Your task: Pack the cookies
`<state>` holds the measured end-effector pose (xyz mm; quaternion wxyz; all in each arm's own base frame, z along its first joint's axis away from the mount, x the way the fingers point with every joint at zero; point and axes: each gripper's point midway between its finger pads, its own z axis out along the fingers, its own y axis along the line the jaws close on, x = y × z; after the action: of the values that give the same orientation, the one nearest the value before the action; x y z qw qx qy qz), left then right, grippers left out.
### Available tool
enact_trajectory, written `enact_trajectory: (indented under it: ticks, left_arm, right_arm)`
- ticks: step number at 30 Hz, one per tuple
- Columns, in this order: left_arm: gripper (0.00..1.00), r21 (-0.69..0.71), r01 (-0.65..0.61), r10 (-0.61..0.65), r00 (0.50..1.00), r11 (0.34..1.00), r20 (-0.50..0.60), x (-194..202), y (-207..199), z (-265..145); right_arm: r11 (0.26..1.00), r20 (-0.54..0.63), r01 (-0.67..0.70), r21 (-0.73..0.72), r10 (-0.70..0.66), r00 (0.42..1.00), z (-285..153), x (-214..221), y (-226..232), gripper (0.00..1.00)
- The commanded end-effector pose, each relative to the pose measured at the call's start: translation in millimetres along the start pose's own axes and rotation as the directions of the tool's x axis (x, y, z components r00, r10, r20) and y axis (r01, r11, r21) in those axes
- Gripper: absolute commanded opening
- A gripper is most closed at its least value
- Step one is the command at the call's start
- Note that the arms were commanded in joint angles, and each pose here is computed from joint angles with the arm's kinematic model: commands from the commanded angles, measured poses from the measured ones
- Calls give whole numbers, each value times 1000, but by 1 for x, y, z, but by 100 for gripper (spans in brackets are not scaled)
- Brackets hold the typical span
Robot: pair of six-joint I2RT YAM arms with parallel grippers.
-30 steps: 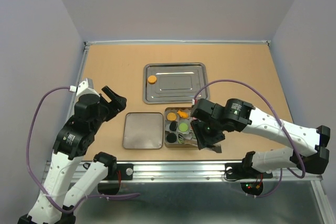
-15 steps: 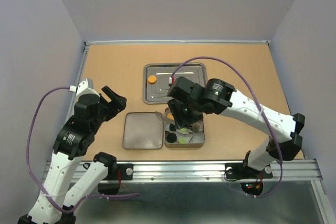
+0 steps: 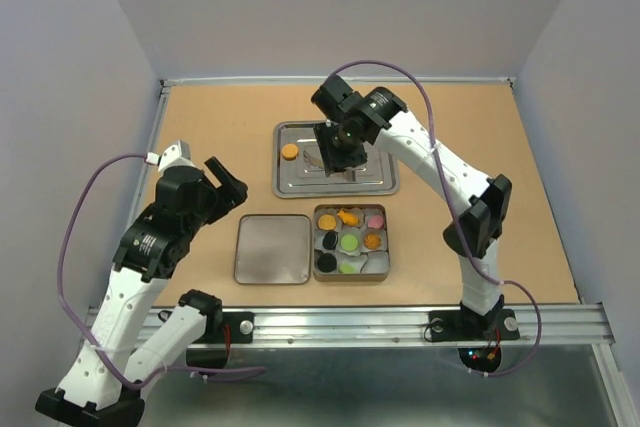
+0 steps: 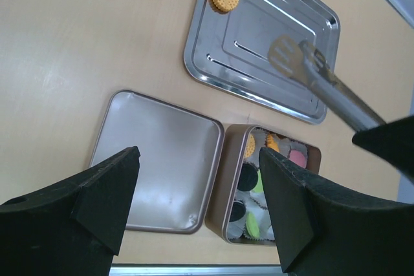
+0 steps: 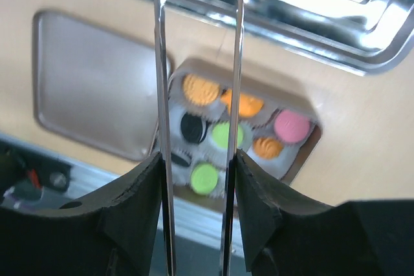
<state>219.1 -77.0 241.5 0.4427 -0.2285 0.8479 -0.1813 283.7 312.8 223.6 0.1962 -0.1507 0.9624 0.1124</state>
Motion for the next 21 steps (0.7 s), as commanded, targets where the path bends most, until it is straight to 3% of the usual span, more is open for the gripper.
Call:
enact_trajectory:
  ticks: [1, 5, 11, 21]
  left_arm:
    - [86, 47, -23, 21, 999, 999, 45, -15, -13, -3]
    - [86, 33, -57, 55, 998, 998, 44, -15, -11, -1]
    - [86, 22, -84, 83, 996, 996, 35, -15, -9, 1]
    - [86, 28, -88, 87, 995, 996, 50, -19, -11, -3]
  right_arm:
    - [996, 64, 20, -86, -14, 998, 11, -35, 22, 51]
    - [992, 72, -2, -125, 11, 997, 31, -57, 33, 51]
    - [994, 19, -25, -104, 27, 999, 73, -57, 31, 51]
    - [999, 21, -33, -26, 34, 999, 100, -56, 18, 51]
